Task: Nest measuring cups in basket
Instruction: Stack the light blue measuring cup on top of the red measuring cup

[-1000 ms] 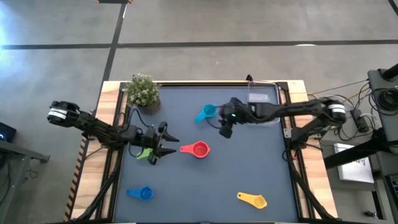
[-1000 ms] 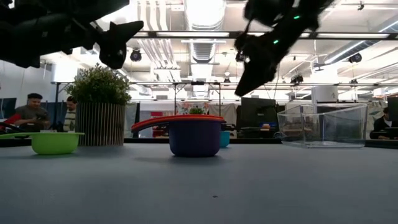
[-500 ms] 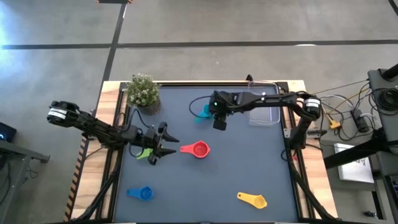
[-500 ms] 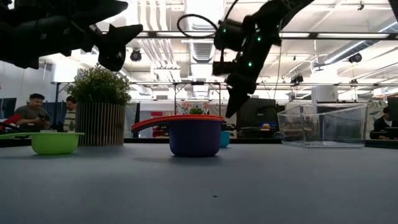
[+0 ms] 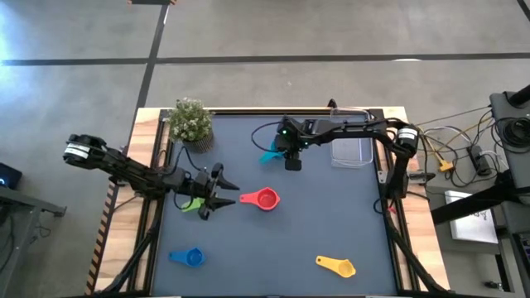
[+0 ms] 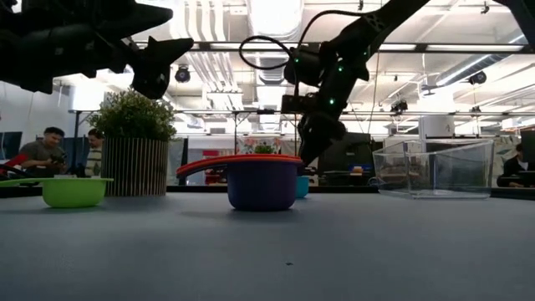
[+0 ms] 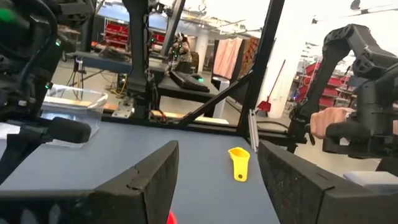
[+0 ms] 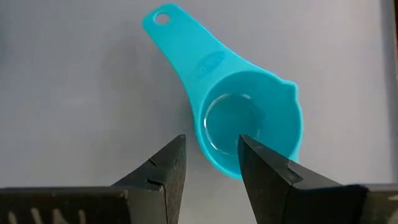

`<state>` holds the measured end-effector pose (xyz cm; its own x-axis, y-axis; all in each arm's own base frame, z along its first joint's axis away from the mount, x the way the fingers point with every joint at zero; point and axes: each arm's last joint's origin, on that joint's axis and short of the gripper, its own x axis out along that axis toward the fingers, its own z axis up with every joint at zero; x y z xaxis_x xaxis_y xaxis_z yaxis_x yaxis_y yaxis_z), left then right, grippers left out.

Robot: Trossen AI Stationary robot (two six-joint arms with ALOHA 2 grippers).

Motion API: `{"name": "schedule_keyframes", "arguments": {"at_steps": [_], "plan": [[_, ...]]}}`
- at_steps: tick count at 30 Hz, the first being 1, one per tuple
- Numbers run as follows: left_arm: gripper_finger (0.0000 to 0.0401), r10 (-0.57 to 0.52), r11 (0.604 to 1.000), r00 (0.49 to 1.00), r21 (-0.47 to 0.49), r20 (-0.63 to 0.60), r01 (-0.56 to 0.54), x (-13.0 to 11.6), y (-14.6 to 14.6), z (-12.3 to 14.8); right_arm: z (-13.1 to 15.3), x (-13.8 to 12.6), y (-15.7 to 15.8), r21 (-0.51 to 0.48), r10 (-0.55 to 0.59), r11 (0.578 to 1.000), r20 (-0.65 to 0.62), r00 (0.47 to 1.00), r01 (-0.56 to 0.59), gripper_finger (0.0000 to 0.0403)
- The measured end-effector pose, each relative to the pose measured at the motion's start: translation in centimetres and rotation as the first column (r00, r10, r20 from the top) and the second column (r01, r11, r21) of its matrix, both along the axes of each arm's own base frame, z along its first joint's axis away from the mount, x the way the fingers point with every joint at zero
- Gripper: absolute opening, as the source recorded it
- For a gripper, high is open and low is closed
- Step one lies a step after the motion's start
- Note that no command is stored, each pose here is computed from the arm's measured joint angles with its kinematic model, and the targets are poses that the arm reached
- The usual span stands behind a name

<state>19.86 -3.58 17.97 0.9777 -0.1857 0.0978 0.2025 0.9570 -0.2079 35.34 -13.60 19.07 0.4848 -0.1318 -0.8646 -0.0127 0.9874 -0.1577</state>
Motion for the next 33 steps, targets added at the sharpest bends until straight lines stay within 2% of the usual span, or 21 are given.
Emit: {"name": "schedule_keyframes", "arguments": {"at_steps": [9,19,23,27,33], "plan": [[0.0203,0.003,1.0,1.0,0.005,-0.031,-0.002,0.4,0.0,-0.5,-2.1,0.6,-0.3,0.009,0.005,1.0,-0.04,0.999,-0.005,0.0134],[0.0203,0.004,1.0,0.999,0.008,-0.044,-0.003,1.1,-0.2,-0.6,-2.0,0.6,-0.3,0.023,-0.027,0.999,-0.03,0.999,0.028,0.0128],[0.0203,0.004,1.0,0.999,0.008,-0.046,-0.004,1.3,-0.2,-0.6,-1.9,0.5,-0.3,0.033,-0.042,0.999,-0.033,0.999,0.043,0.0094],[0.0203,0.005,1.0,0.999,0.008,-0.047,-0.005,1.3,-0.2,-0.6,-1.9,0.4,-0.3,0.041,-0.052,0.998,-0.036,0.998,0.054,0.0024],[0.0203,0.006,1.0,0.999,0.008,-0.047,-0.005,1.3,-0.2,-0.6,-1.6,0.3,-0.2,0.062,-0.09,0.994,-0.044,0.995,0.093,0.001]]}}
